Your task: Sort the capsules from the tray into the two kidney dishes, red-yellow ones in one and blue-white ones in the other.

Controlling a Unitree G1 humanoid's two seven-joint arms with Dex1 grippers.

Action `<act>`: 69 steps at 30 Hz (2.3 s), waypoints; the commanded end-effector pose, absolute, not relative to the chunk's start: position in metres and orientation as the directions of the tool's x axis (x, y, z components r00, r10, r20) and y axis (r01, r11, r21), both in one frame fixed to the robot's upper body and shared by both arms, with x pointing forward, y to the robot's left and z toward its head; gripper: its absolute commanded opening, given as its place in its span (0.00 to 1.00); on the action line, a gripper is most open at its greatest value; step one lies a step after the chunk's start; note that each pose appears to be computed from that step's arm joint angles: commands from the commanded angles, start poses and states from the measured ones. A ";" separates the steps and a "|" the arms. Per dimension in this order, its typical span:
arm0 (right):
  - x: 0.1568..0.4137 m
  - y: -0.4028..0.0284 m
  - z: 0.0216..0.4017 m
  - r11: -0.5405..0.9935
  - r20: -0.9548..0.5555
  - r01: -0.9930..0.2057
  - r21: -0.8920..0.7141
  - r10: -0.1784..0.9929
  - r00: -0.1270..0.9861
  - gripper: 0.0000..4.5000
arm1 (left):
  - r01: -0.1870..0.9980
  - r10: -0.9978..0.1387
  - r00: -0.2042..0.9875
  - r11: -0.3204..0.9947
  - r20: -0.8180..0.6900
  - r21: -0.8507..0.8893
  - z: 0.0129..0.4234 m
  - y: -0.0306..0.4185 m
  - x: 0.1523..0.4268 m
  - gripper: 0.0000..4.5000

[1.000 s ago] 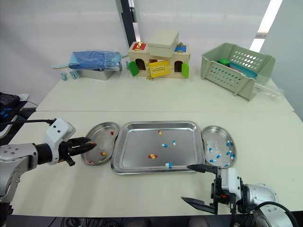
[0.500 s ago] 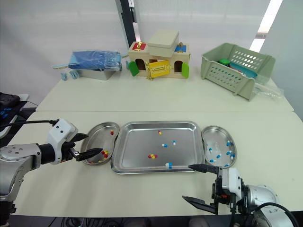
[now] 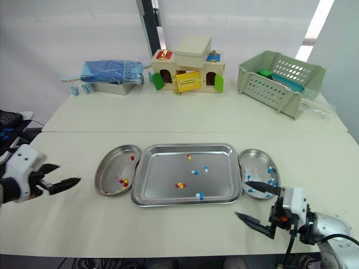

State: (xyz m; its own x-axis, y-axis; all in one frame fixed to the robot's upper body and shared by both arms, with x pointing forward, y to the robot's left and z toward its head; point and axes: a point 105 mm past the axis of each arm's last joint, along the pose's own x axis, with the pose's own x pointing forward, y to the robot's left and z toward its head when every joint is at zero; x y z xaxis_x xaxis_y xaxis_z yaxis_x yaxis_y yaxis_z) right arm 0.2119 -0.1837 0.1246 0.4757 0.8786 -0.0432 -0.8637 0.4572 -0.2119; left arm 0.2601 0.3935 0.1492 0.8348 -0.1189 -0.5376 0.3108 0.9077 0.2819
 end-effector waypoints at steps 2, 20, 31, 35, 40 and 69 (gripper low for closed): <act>0.210 -0.217 0.125 0.500 -0.087 -0.836 -0.228 0.844 0.529 1.00 | 0.214 -0.017 0.869 0.914 -0.494 0.345 0.170 0.427 0.249 0.99; 0.205 -0.241 0.108 0.482 -0.169 -0.851 -0.211 0.839 0.517 1.00 | 0.183 0.001 0.879 0.923 -0.477 0.340 0.167 0.437 0.248 0.99; 0.199 -0.236 0.108 0.463 -0.160 -0.865 -0.195 0.855 0.494 1.00 | 0.252 -0.070 0.883 0.905 -0.464 0.344 0.166 0.424 0.253 0.99; 0.194 -0.217 0.116 0.425 -0.123 -0.885 -0.192 0.884 0.451 1.00 | 0.366 -0.196 0.876 0.866 -0.441 0.341 0.169 0.394 0.261 0.99; 0.185 -0.185 0.123 0.392 -0.052 -0.902 -0.179 0.912 0.406 1.00 | 0.556 -0.407 0.804 0.772 -0.434 0.308 0.166 0.335 0.272 0.99; 0.179 -0.145 0.103 0.471 0.039 -0.874 -0.122 0.882 0.470 1.00 | 0.929 -0.798 0.363 0.269 -0.481 0.254 0.120 0.126 0.312 0.99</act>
State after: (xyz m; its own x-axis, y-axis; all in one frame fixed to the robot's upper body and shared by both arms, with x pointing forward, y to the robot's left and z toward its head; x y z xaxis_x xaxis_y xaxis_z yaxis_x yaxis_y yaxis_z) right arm 0.1796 -0.1466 0.0957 0.4712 0.8820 0.0097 -0.8773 0.4697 -0.0987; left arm 0.3102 0.1278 0.1142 0.3529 -0.7990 -0.4869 0.9348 0.2780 0.2212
